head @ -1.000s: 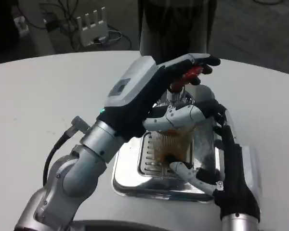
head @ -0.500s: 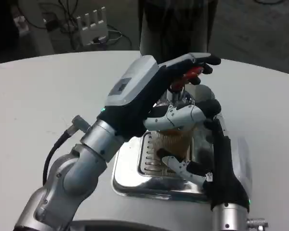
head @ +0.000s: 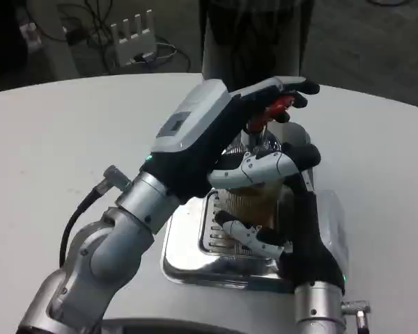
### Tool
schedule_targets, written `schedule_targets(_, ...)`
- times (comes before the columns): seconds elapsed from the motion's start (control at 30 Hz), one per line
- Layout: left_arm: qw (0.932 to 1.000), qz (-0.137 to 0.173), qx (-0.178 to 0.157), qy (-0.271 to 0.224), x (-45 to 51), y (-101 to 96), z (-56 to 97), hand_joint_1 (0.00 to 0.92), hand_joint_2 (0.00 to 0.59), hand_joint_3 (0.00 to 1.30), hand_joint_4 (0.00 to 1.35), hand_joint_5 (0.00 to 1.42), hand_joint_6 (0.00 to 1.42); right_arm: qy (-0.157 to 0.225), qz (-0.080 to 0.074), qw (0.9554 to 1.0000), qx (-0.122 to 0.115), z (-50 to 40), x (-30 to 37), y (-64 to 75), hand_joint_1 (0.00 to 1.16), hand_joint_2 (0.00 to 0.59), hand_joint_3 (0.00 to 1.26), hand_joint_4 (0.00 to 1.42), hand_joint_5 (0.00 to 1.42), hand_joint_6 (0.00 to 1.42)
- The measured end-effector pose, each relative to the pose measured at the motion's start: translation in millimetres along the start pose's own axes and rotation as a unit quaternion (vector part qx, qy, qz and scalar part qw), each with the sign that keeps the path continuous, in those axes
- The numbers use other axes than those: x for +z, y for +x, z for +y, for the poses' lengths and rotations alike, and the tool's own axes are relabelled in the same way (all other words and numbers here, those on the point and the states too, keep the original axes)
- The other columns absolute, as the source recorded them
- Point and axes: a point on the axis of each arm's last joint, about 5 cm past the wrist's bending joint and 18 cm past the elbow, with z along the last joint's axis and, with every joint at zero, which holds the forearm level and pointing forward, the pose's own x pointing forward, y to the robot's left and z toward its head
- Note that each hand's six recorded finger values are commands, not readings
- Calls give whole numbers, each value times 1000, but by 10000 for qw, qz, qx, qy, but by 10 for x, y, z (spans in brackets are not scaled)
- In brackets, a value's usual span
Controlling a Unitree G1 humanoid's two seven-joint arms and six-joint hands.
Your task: Grasp the cup under the faucet to collect the drink, then remove the cup.
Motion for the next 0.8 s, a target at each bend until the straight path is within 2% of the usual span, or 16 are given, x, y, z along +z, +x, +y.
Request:
schedule_targets(0.17,10000,3,0,5,-2,-2,5,0,93,317,346,441,437,47,-14,10000,14,30,29,34,911,141,98,129,195,265)
schedule_targets(0.27,10000,3,0,6,-2,-2,3,0,93,317,347,441,437,77,-67,9999,23,51,65,70,932,168,103,137,195,266)
schedule_targets(0.67,9998,-21,-30,192,-9,-1,17,0,94,324,347,457,437,46,-8,10000,3,72,51,90,914,176,121,142,205,286)
schedule_targets(0.8,9998,-23,-17,196,-12,-1,18,0,95,325,347,457,437,24,3,10000,-76,86,51,108,907,177,170,240,311,391)
